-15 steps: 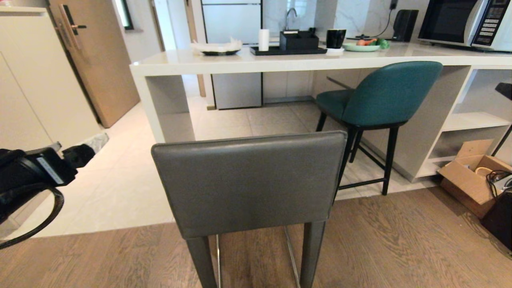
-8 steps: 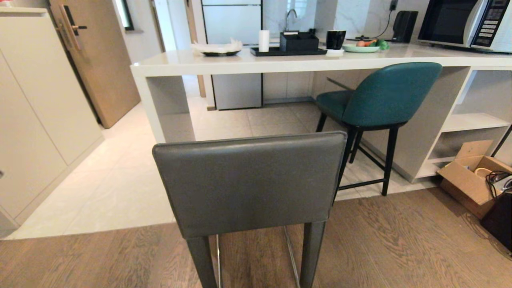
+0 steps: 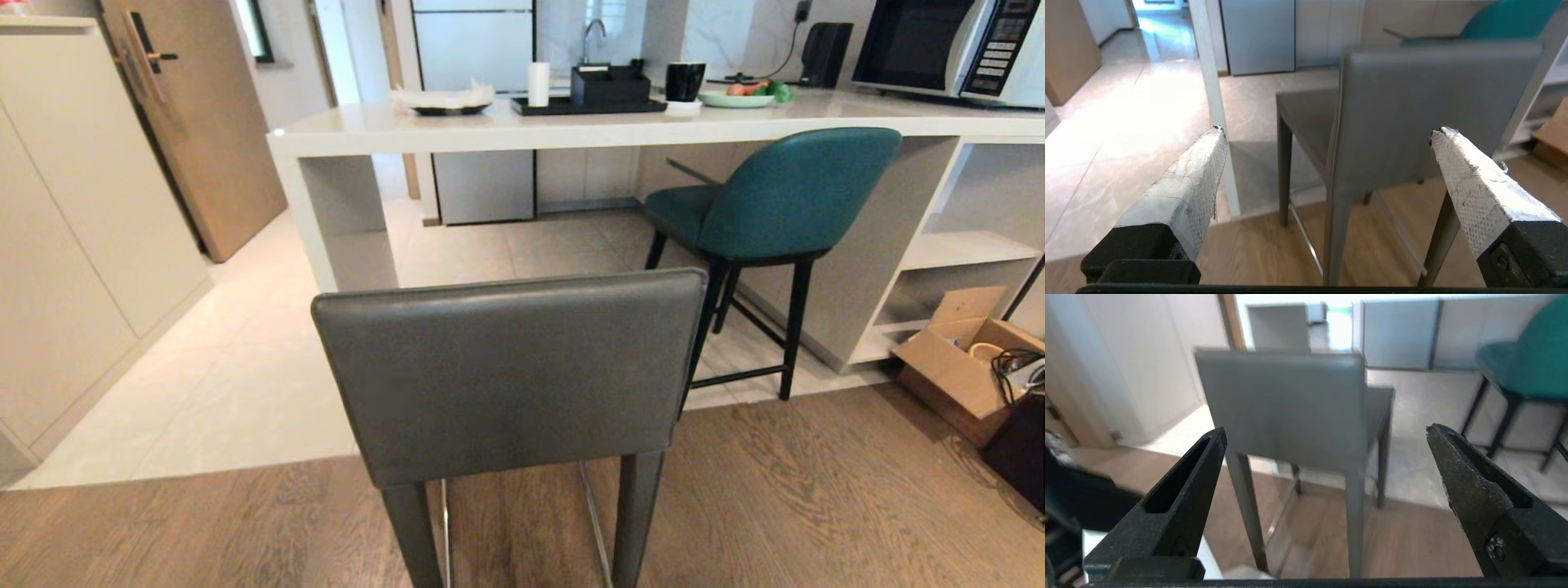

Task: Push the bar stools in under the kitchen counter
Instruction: Pull the blue chair out from under the dining table

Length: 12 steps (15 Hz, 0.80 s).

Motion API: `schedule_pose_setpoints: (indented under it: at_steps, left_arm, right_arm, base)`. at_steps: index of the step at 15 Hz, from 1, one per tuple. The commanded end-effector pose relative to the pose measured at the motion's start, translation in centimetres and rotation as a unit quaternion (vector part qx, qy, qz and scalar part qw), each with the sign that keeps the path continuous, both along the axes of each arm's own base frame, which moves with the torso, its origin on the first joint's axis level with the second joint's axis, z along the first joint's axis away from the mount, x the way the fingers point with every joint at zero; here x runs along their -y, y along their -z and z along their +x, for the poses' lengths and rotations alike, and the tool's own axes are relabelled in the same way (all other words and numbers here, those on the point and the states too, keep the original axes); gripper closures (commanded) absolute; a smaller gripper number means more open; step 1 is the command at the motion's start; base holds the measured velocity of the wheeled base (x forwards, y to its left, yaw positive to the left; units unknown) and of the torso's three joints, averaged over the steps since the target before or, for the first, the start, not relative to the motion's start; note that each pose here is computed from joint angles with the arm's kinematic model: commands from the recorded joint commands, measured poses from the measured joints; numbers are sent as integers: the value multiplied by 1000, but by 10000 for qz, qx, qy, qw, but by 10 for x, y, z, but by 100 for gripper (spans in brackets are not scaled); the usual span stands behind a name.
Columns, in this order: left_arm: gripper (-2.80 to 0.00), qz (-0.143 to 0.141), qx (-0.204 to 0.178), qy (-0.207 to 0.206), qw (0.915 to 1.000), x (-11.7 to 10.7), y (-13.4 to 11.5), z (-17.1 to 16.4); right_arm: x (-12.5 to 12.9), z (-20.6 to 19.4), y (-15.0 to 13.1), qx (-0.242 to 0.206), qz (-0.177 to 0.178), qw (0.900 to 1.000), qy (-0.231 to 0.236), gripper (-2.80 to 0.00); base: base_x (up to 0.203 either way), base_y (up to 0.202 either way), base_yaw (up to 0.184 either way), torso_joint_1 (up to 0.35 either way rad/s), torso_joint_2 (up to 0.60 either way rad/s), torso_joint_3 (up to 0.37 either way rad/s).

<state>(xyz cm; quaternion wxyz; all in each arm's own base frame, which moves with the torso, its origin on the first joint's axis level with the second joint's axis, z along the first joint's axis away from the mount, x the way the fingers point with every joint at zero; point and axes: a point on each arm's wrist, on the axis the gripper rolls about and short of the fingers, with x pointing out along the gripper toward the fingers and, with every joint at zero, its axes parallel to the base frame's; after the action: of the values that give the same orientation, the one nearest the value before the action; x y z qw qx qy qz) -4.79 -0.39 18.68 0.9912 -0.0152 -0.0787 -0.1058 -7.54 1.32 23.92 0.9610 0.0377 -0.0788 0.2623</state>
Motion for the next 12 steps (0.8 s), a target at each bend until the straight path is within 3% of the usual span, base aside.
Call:
schedule_pose_setpoints:
  at_steps: [1,5,9,12]
  left_arm:
    - [-280,0,42,-7,10000,0,22,-5]
    - [-280,2,-491,-51,9988,0,75,9]
    - [-280,0,-866,-28,9962,0,96,17]
    - [-280,-14,-895,0,9960,1,97,17]
  right_arm:
    - [1,-20,22,167,-15,9998,52,-280]
    - [4,-2,82,-325,-422,9955,784,-280]
    - [7,24,119,-693,-551,9864,1385,-280]
    - [10,34,132,-771,-626,9726,2104,-280]
  base:
    - [0,0,0,0,0,0]
    - [0,0,0,0,0,0]
    - [0,0,0,0,0,0]
    - [0,0,0,0,0,0]
